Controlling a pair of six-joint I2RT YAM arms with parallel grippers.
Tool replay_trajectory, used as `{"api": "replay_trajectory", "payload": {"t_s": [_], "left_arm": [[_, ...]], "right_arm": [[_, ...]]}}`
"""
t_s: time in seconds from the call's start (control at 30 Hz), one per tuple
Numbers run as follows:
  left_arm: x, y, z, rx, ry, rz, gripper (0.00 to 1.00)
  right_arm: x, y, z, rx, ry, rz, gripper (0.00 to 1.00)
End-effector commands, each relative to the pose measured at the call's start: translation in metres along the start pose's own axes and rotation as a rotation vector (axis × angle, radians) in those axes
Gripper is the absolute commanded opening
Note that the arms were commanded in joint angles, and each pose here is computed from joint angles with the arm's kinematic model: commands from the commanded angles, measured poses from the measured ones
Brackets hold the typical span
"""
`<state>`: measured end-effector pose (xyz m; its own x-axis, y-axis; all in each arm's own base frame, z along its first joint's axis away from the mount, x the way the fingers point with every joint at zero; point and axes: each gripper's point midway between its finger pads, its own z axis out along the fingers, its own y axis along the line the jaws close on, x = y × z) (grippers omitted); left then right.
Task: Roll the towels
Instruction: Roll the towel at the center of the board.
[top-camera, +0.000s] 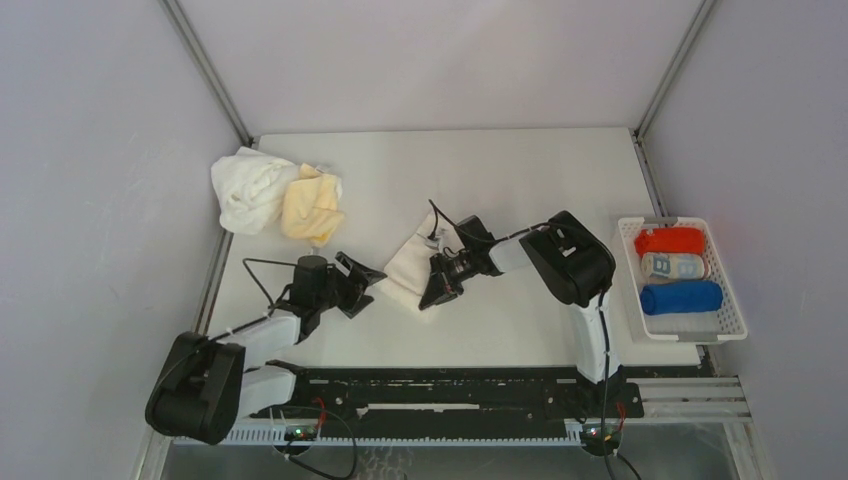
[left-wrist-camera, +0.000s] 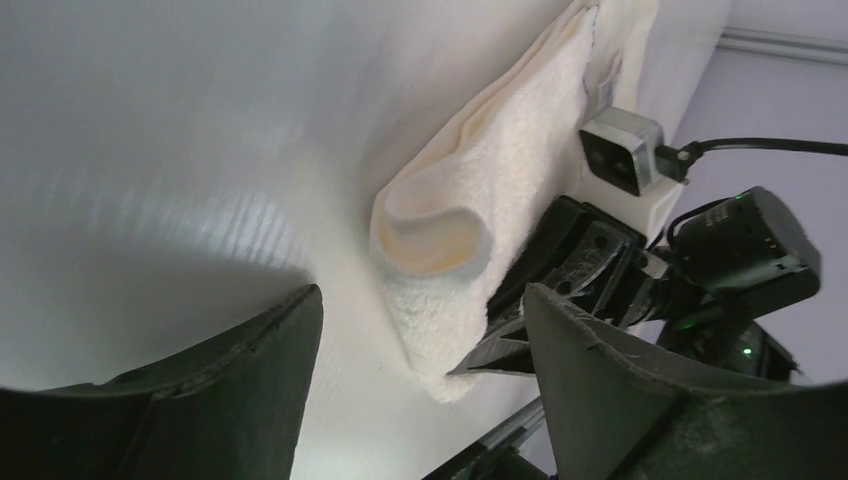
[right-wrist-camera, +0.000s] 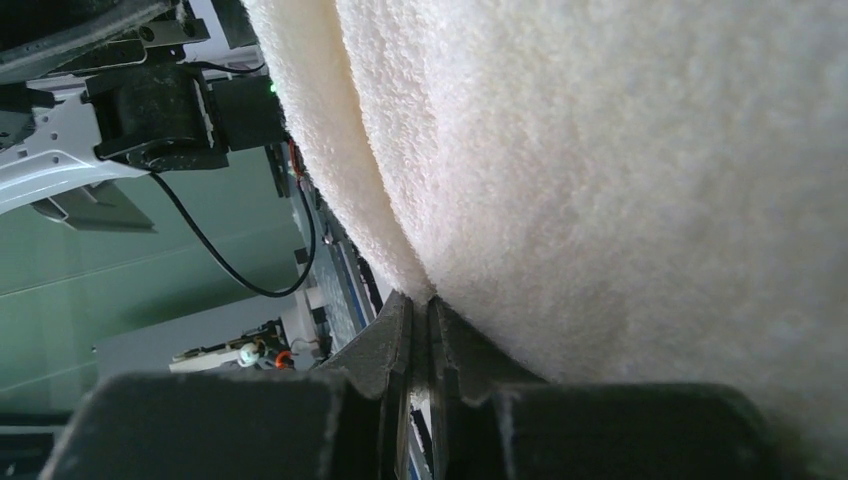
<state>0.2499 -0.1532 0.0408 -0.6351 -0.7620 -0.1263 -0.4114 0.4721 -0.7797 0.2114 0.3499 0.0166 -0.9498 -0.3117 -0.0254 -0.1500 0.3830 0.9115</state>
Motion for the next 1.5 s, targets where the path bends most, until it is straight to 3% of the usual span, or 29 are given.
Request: {"api": "replay_trajectory", "payload": {"t_s": [0.0,0.2,0.53,0.97,1.1,1.27,1.47], "left_arm": [[0.003,-0.008,0.01,0.063,0.021,-0.017,0.76],[0.006,-0.005,0.014,0.082,0.026,-0.051,0.63],[0.008,0.006,0.008,0.087,-0.001,-0.062,0.64],[0.024,0.012,0.035,0.013,0.077,-0.064,0.31],[0.029,0.017,0.037,-0.025,0.087,-0.072,0.2],[0.027,0.019,0.03,-0.089,0.067,-0.05,0.06],[0.013,0.003,0.009,-0.207,0.004,0.056,0.01]], "right_arm": [[0.014,-0.041,0.004,0.095,0.002,0.113,0.03],[0.016,-0.048,0.001,0.096,-0.005,0.151,0.04],[0.015,-0.048,0.0,0.075,-0.014,0.169,0.03],[0.016,-0.048,0.0,0.123,-0.02,0.139,0.05],[0.011,-0.032,-0.006,0.176,-0.037,0.047,0.12],[0.006,-0.009,-0.025,0.354,-0.106,-0.146,0.32],[0.005,0.015,-0.05,0.641,-0.209,-0.42,0.46]]}}
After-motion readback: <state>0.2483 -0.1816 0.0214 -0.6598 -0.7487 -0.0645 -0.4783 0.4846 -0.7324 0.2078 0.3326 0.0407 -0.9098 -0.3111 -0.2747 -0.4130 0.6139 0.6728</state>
